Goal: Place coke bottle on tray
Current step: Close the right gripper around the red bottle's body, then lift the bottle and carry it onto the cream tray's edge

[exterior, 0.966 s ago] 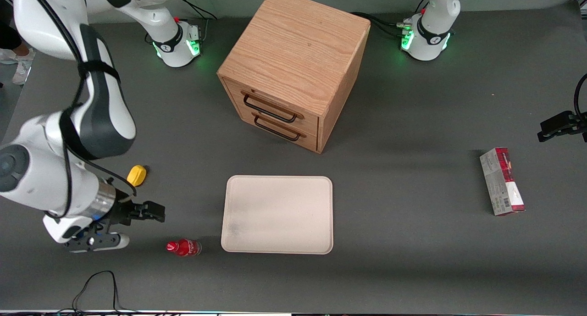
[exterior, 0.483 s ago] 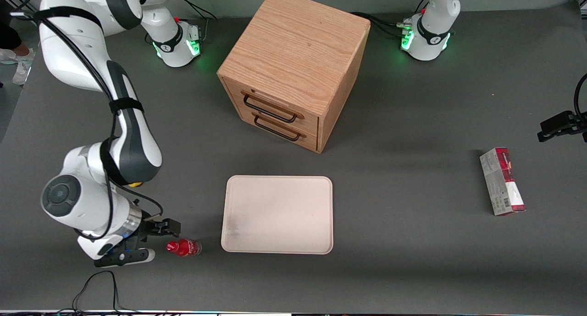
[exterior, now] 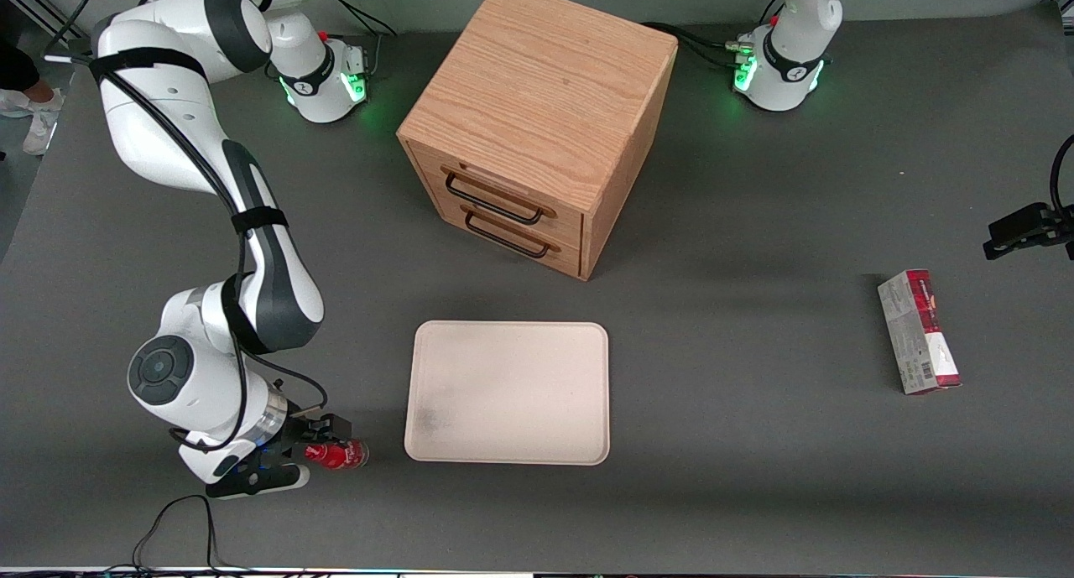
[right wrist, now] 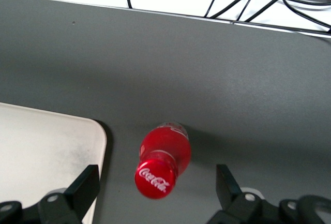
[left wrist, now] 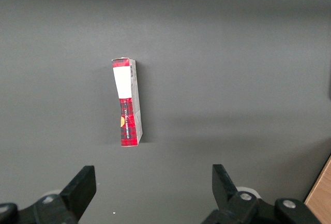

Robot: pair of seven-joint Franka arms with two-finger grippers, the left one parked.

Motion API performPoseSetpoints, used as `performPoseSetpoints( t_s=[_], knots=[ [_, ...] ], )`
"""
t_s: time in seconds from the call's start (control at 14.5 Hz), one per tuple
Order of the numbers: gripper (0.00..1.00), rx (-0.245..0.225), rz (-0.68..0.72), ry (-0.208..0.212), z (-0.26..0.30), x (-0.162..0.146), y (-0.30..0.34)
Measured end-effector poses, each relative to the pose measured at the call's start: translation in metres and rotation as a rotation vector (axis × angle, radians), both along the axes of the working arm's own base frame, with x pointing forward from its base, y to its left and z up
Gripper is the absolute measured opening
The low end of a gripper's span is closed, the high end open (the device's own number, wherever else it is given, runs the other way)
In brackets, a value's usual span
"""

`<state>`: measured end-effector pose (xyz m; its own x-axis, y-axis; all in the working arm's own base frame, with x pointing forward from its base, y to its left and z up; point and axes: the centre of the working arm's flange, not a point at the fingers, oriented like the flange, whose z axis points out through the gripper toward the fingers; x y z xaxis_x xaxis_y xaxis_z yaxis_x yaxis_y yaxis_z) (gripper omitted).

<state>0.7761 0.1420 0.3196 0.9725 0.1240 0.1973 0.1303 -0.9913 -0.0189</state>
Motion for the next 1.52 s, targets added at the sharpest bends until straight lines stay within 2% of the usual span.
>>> performPoseSetpoints(
  t_s=[0.21, 0.34, 0.41, 0.62, 0.69, 0.76, 1.03, 1.17, 1.31, 1.52],
  knots=[
    [0.97, 0.003, 0.003, -0.019, -0.005, 0.002, 0.0],
    [0.95, 0.001, 0.011, -0.015, -0.008, 0.002, 0.0],
    [0.88, 0.001, 0.012, -0.012, -0.011, 0.002, 0.0],
    [0.51, -0.001, 0.012, -0.002, -0.018, 0.002, 0.0],
    [0.41, -0.004, 0.013, -0.005, -0.017, 0.002, -0.001],
    [0.39, -0.005, 0.012, -0.003, -0.017, 0.002, -0.001],
    [0.39, -0.004, 0.004, 0.001, -0.016, 0.002, -0.001],
    [0.39, -0.005, -0.013, 0.016, -0.007, 0.001, -0.002],
    [0.39, -0.002, -0.041, 0.019, 0.025, -0.001, -0.002],
    [0.39, 0.001, -0.083, 0.013, 0.109, -0.015, -0.006]
  ],
)
